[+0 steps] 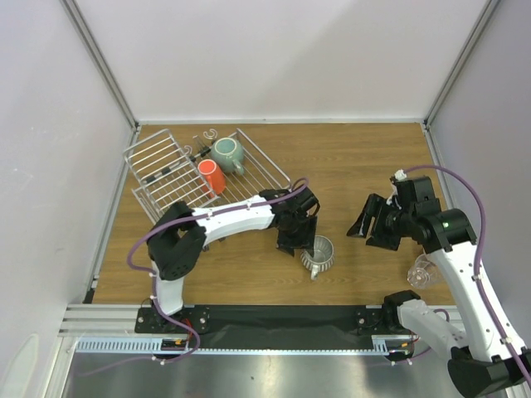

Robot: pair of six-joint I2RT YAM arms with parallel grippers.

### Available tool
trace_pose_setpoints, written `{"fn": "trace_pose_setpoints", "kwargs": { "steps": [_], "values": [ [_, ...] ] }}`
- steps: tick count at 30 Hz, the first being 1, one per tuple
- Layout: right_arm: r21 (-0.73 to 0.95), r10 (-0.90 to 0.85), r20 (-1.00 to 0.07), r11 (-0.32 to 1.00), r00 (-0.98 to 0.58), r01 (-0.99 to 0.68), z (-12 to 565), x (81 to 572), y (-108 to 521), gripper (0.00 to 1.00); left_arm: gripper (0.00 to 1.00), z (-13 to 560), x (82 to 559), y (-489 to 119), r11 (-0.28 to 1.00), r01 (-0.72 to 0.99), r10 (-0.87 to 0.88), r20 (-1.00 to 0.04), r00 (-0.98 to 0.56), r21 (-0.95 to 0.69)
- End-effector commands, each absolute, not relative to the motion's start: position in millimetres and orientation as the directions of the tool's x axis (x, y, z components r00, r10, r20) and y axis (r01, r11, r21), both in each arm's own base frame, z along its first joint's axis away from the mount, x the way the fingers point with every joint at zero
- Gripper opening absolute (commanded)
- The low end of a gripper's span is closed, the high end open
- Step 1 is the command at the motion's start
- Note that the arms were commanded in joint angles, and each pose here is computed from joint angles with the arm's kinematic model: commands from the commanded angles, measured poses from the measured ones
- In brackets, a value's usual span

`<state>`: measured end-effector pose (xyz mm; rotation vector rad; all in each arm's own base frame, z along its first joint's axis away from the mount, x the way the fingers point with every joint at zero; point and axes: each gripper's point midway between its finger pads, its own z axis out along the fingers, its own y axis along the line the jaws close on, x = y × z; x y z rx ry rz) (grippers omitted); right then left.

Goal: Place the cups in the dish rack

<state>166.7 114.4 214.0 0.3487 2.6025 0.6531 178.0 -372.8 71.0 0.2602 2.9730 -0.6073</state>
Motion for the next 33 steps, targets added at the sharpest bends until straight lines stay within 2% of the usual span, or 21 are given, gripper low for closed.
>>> {"fn": "trace_pose_setpoints", "kwargs": {
  "steps": [1,3,8,11,12,14,18,22,23,25,26,27,29,30,31,33],
  "values": [
    [0.546,0.348,-0.328,0.829,-0.879,0.124,217.6,156.1,120.8,0.67,0.61,69.1,178.5,-387.4,0.886,0.230,0.194,-0.128,-0.973,-0.402],
    [0.560,0.347,-0.313,0.819,-0.884,0.123,215.6,152.6,123.7,0.66,0.50,68.4,180.0,-389.8,0.884,0.235,0.198,-0.131,-0.971,-0.405],
    [0.564,0.346,-0.317,0.818,-0.883,0.117,213.2,153.8,124.5,0.66,0.39,70.0,186.2,-397.0,0.872,0.273,0.230,-0.150,-0.961,-0.406],
    [0.569,0.340,-0.320,0.815,-0.884,0.107,215.7,157.5,126.4,0.67,0.14,76.2,189.9,-401.3,0.862,0.305,0.261,-0.162,-0.952,-0.405],
    [0.579,0.333,-0.317,0.810,-0.888,0.097,217.6,157.6,129.1,0.67,0.00,82.8,191.7,-404.5,0.851,0.317,0.267,-0.175,-0.948,-0.419],
    [0.592,0.318,-0.320,0.802,-0.892,0.074,220.4,160.1,133.0,0.66,0.00,103.5,200.7,-410.5,0.821,0.337,0.259,-0.225,-0.939,-0.462],
    [0.658,0.281,-0.351,0.753,-0.893,-0.022,245.7,163.3,147.9,0.66,0.00,182.0,217.6,-411.9,0.713,0.345,0.166,-0.332,-0.929,-0.611],
    [0.752,0.283,-0.431,0.637,-0.857,-0.168,295.2,171.8,169.1,0.70,0.00,254.9,241.8,-390.4,0.590,0.318,0.011,-0.387,-0.922,-0.742],
    [0.792,0.283,-0.421,0.577,-0.861,-0.198,310.7,166.9,177.4,0.72,0.01,271.3,245.1,-388.9,0.550,0.331,-0.014,-0.404,-0.915,-0.767],
    [0.825,0.291,-0.454,0.495,-0.842,-0.274,335.6,170.8,188.6,0.76,0.00,303.1,249.7,-374.8,0.502,0.321,-0.084,-0.414,-0.906,-0.803],
    [0.853,0.285,-0.432,0.436,-0.856,-0.285,346.2,165.5,195.5,0.78,0.00,318.0,251.1,-371.5,0.472,0.328,-0.114,-0.425,-0.898,-0.818],
    [0.860,0.281,-0.439,0.406,-0.854,-0.309,352.8,164.9,199.6,0.79,0.00,322.9,251.3,-368.2,0.451,0.296,-0.153,-0.400,-0.904,-0.842],
    [0.864,0.258,-0.470,0.331,-0.844,-0.379,366.3,163.5,212.4,0.82,0.01,365.2,244.5,-362.7,0.337,0.347,-0.231,-0.434,-0.870,-0.875],
    [0.878,0.260,-0.447,0.309,-0.856,-0.365,369.0,165.8,217.4,0.82,0.00,374.6,240.7,-361.8,0.291,0.312,-0.265,-0.390,-0.882,-0.904],
    [0.871,0.256,-0.472,0.281,-0.843,-0.403,377.4,167.9,223.5,0.83,0.00,369.7,237.7,-360.3,0.271,0.293,-0.277,-0.366,-0.888,-0.917],
    [0.877,0.244,-0.469,0.246,-0.849,-0.413,385.0,168.6,236.9,0.83,0.00,394.5,229.5,-355.1,0.184,0.300,-0.322,-0.345,-0.881,-0.936]
  ]
}}
